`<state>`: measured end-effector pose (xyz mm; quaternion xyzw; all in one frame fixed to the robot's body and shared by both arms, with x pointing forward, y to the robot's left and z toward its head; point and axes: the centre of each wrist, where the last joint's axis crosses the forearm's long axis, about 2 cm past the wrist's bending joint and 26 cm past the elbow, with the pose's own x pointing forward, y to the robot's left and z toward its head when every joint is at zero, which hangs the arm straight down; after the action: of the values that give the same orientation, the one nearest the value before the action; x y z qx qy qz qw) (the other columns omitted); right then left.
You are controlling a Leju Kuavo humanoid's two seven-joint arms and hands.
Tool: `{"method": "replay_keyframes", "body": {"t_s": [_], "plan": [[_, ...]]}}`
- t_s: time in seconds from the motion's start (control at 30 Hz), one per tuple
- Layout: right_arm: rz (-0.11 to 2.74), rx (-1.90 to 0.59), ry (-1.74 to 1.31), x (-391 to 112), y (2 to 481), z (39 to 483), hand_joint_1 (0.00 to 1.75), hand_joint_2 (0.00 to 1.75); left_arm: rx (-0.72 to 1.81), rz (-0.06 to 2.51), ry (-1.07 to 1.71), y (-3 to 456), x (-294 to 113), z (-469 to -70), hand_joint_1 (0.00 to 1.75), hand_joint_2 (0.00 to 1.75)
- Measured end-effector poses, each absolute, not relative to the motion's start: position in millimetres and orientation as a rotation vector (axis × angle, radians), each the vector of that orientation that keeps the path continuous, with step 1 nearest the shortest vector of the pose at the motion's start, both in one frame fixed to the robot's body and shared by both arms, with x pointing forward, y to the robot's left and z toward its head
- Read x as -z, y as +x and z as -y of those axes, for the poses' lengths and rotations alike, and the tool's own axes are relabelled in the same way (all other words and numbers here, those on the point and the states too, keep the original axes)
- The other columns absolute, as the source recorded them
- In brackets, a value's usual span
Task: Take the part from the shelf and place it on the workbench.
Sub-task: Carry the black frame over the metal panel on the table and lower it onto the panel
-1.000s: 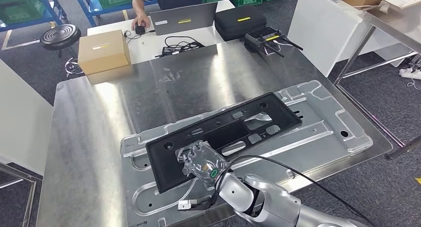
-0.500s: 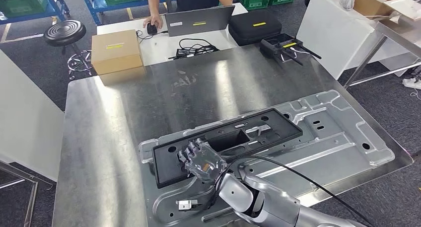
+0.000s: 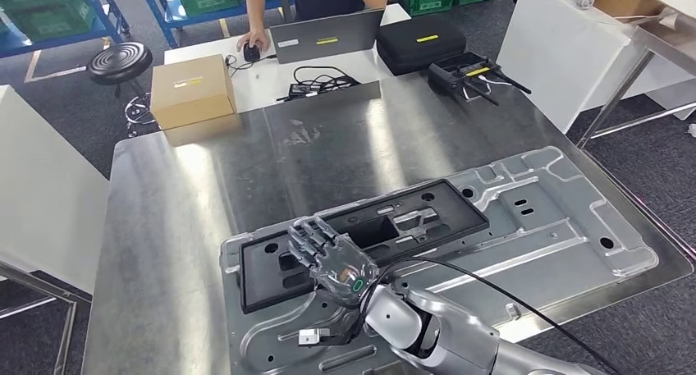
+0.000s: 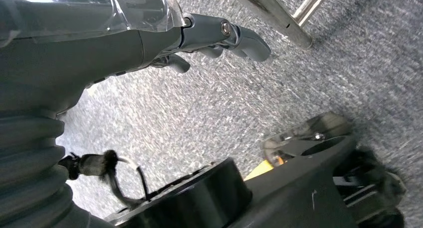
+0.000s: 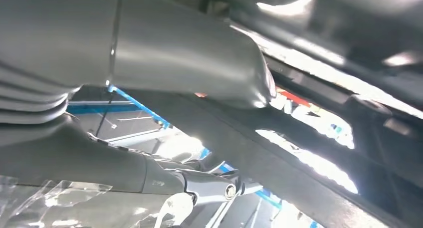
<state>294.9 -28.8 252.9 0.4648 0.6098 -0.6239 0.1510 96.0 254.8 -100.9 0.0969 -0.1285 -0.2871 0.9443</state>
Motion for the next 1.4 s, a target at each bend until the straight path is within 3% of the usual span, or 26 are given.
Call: {"method": "replay_keyframes", "body": {"t_s": [0.27,0.6,1.17,1.4], "plan": [[-1.72,1.846,1.352,-257.5,300.1,30.3,0.0,0.0,0.592,0.239,0.184,93.3,101.5,-254.9,0.0,1.75],[-1.642,1.809,1.659,-293.4,337.8,71.2,0.0,0.0,0.591,0.231,0.181,89.0,102.3,-253.4,0.0,1.75],[-1.703,1.911,1.518,-275.2,328.2,72.5,0.0,0.0,0.599,0.227,0.177,91.5,101.7,-251.8,0.0,1.75],[-1.814,1.937,1.329,-264.5,314.8,58.9,0.0,0.0,0.603,0.227,0.174,92.2,101.6,-251.7,0.0,1.75]]}}
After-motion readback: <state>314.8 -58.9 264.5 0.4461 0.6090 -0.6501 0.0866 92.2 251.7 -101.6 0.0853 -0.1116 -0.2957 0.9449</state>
